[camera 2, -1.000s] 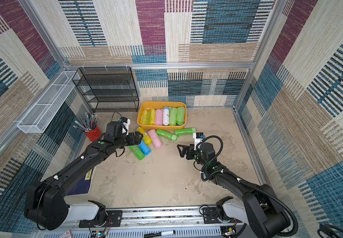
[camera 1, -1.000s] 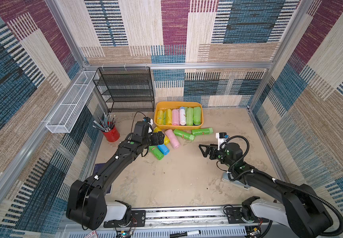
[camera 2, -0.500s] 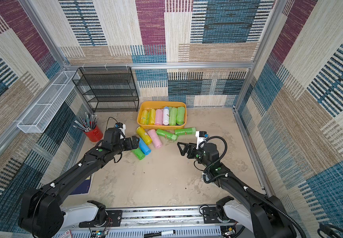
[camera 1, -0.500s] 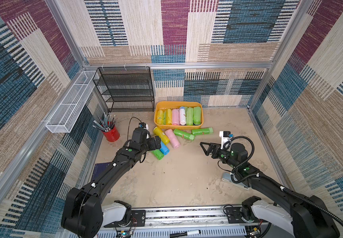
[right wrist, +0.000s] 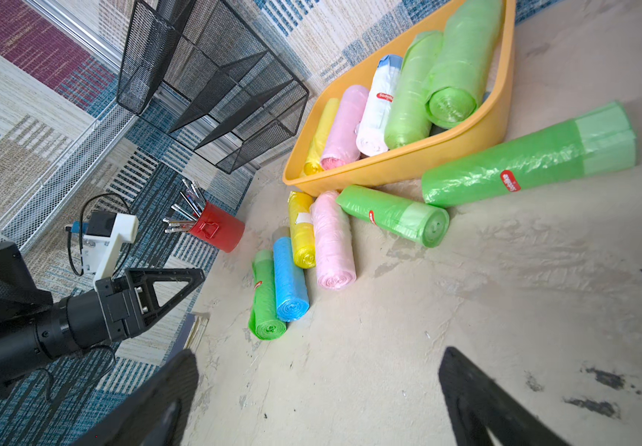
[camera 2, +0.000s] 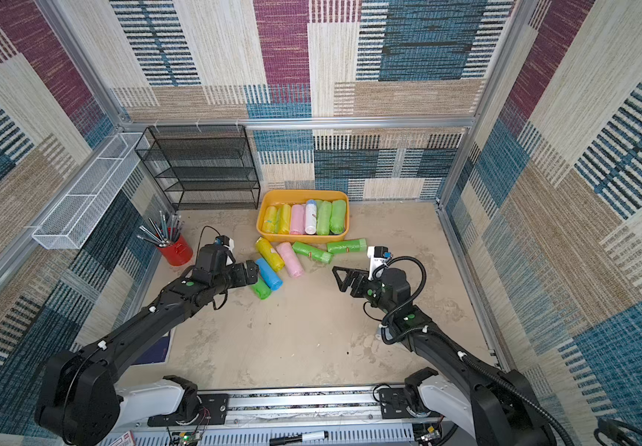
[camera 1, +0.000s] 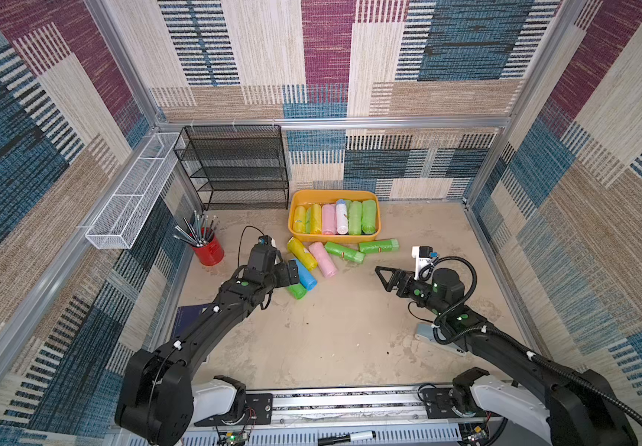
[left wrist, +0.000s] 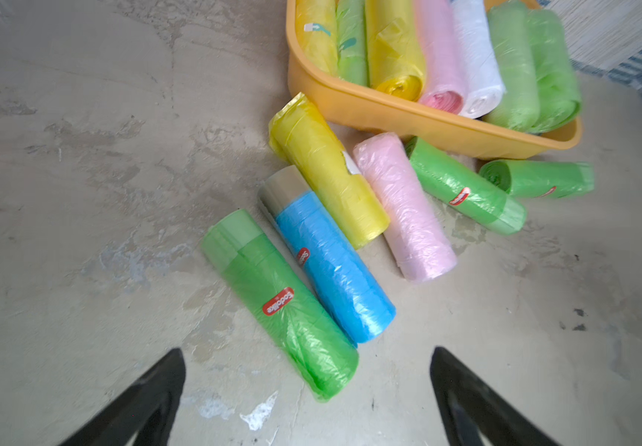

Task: Put the roll of trash bags into the storage box
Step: Pick up the roll of trash bags from the center of the board.

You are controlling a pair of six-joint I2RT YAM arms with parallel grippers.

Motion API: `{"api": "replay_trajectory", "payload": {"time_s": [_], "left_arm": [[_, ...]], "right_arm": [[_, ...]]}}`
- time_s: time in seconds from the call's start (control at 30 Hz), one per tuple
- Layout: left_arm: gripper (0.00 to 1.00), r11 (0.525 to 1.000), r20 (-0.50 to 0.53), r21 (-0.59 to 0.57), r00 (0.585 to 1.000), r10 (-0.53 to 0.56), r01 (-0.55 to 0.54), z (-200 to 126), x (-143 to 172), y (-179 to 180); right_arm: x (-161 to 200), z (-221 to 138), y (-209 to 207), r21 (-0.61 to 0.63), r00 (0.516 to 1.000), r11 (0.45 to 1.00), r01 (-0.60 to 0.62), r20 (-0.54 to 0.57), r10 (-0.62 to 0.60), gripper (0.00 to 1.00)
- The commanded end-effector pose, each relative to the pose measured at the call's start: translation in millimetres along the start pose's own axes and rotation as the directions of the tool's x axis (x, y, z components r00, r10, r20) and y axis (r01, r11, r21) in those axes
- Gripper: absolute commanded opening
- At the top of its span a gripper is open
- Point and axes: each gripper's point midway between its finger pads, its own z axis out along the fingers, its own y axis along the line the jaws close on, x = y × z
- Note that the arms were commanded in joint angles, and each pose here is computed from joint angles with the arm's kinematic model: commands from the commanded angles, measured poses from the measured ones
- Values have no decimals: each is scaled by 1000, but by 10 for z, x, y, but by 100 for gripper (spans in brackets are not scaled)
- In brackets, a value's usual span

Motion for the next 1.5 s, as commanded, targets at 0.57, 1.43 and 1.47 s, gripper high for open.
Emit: {"api": "replay_trajectory", "payload": {"time_s": [0.57, 1.43, 1.47], "left_arm": [[90, 984, -188, -173, 979, -75, 42, 511, 438, 415], [66, 973, -339, -80, 911, -233, 219, 1023, 655, 333], [63, 973, -347, -76, 909, -230, 217, 1030, 676, 328]], "right_arm": [[-34, 145, -44, 27, 999, 999, -34, -18, 34, 99], [110, 286, -103, 24, 991, 995, -98, -87, 99, 99], [119, 288, -96, 20, 991, 995, -98, -90, 100, 99]]}}
